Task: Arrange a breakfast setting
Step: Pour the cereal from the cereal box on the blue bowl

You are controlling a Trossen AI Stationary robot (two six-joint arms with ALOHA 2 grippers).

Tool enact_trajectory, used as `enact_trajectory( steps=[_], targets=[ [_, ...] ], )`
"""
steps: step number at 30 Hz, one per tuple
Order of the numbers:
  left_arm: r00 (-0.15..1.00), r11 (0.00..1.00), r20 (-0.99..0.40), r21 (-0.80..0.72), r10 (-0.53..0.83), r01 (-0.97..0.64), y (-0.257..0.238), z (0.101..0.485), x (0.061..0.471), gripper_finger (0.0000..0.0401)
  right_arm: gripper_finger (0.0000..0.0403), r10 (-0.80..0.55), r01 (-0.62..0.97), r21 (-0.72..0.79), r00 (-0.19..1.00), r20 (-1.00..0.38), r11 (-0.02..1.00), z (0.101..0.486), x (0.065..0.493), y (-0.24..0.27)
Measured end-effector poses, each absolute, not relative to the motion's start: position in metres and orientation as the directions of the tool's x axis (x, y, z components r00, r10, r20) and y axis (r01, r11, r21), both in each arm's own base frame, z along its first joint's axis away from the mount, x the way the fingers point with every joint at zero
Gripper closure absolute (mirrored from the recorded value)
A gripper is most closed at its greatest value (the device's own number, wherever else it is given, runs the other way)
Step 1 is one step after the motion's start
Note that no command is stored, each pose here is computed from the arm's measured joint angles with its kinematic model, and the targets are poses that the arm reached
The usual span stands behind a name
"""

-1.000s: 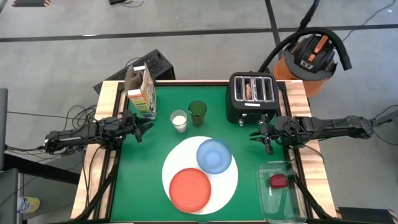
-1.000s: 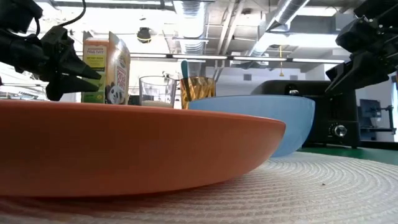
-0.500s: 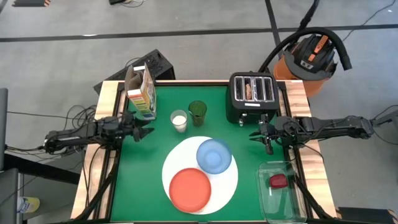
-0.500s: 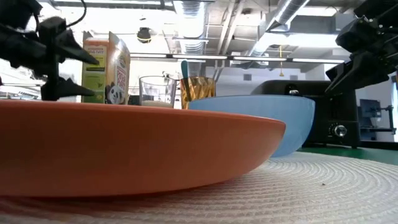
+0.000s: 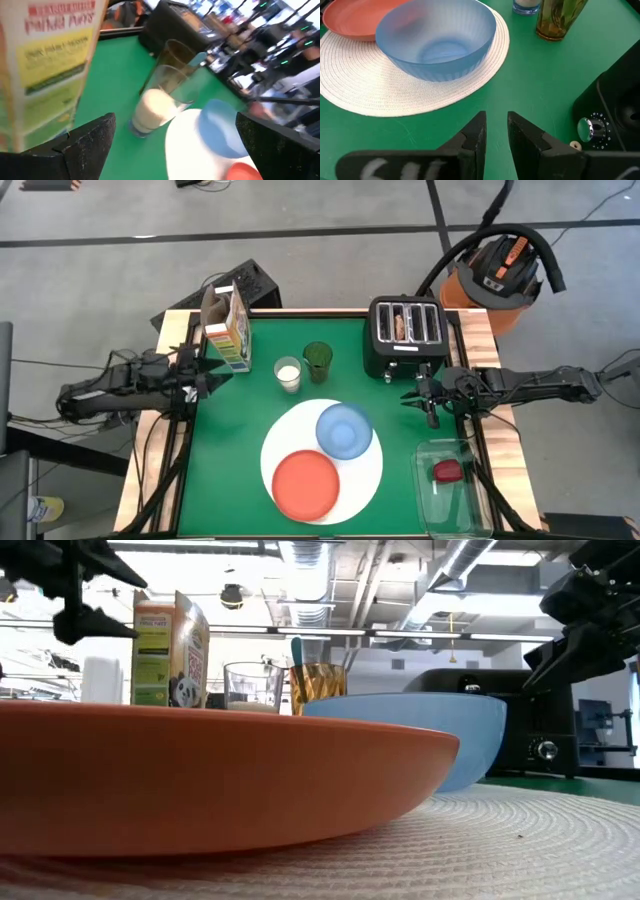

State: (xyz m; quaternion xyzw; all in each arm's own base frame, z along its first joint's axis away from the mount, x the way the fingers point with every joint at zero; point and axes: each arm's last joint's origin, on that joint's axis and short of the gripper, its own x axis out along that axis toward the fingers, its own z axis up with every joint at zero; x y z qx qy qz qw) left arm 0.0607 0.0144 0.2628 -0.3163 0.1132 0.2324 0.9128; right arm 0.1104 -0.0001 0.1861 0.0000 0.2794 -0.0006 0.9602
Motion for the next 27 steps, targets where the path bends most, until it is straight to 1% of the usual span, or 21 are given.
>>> enact_trajectory(
  steps=[2,5,9,12,17,23,27],
  targets=[
    [0.821,0.667,-0.42,-0.487,0.386,-0.563,0.016,0.273,0.064,0.0001,0.0301,-0.001,0.001,0.0,0.843,-0.537,1.0,0.186,0.11,0.0],
    [0.728,0.595,-0.534,-0.438,0.431,-0.673,0.018,0.283,0.072,0.0001,0.0301,-0.001,0.002,0.0,0.844,-0.537,1.0,0.186,0.11,0.0],
    [0.65,0.541,-0.633,-0.401,0.42,-0.739,0.018,0.293,0.082,0.0001,0.0301,-0.001,0.001,0.0,0.843,-0.537,1.0,0.186,0.11,0.0],
    [0.567,0.478,-0.701,-0.355,0.433,-0.803,0.018,0.292,0.089,0.0001,0.0301,-0.001,0.001,0.0,0.844,-0.537,1.0,0.186,0.11,0.0],
    [0.467,0.376,-0.741,-0.306,0.482,-0.875,0.014,0.284,0.101,0.0001,0.0301,-0.001,0.001,0.0,0.844,-0.537,1.0,0.186,0.11,0.0],
    [0.403,0.322,-0.698,-0.253,0.592,-0.912,0.01,0.279,0.112,0.0001,0.0301,-0.001,0.001,0.0,0.844,-0.537,1.0,0.186,0.11,0.0],
    [0.36,0.307,-0.687,-0.205,0.631,-0.929,0.008,0.273,0.123,0.0001,0.0301,-0.001,0.001,0.0,0.844,-0.537,1.0,0.186,0.11,0.0]
  ],
)
